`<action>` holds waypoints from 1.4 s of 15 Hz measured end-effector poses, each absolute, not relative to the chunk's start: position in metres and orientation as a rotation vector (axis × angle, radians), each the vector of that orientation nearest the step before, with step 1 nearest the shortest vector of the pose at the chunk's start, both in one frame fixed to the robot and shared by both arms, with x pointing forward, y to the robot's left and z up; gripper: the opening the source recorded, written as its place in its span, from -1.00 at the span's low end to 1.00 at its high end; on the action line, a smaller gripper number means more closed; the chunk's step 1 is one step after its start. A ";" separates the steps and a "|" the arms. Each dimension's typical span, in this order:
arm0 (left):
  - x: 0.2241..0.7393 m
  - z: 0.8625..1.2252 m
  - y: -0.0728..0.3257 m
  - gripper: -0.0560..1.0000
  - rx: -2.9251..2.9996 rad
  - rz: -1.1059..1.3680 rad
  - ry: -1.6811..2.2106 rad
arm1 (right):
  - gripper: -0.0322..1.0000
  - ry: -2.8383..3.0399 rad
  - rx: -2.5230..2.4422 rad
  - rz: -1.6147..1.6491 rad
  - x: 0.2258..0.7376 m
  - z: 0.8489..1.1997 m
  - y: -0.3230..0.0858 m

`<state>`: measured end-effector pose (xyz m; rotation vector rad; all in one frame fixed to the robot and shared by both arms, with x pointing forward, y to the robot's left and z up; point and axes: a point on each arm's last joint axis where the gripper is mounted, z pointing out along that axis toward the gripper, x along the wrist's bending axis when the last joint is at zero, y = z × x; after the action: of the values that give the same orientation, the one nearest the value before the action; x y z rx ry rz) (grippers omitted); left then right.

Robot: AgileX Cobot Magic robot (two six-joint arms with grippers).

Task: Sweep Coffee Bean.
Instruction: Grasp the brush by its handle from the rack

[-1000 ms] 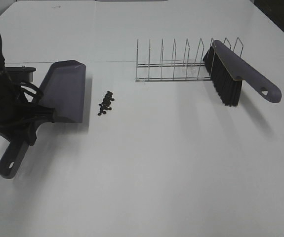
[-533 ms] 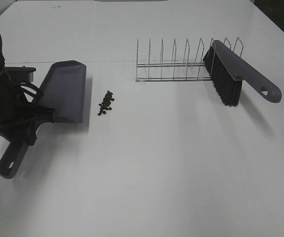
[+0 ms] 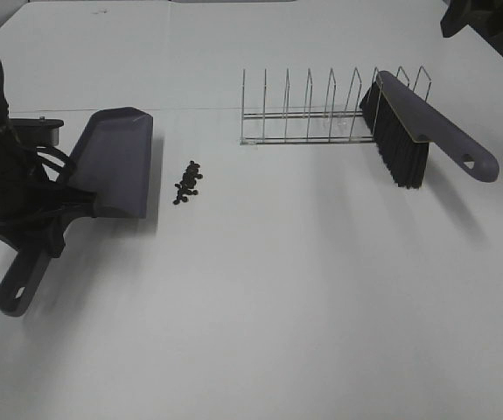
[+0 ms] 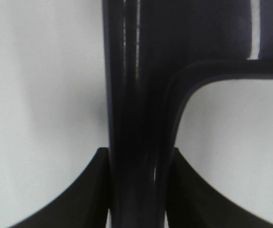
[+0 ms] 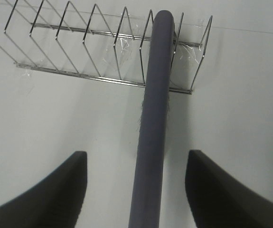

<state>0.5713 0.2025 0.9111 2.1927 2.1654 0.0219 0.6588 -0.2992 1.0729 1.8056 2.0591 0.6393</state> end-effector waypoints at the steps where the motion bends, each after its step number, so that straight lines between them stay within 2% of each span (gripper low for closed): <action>1: 0.571 0.911 0.202 -0.38 2.193 0.022 2.165 | 0.04 2.074 1.799 0.609 0.673 1.064 -0.298; 7: 0.571 0.911 0.202 -0.38 2.190 0.022 2.165 | 0.04 2.144 1.778 0.439 0.726 1.030 -0.263; 12: 0.571 0.911 0.202 -0.38 2.190 0.022 2.165 | 0.04 2.170 1.833 0.314 0.749 0.988 -0.266; 21: 0.572 0.911 0.202 -0.38 2.190 0.024 2.162 | 0.04 2.159 1.845 0.281 0.765 0.933 -0.267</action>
<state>0.5717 0.2023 0.9111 2.1903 2.1624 0.0240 0.7652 -0.2668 0.9335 1.8450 2.1591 0.2808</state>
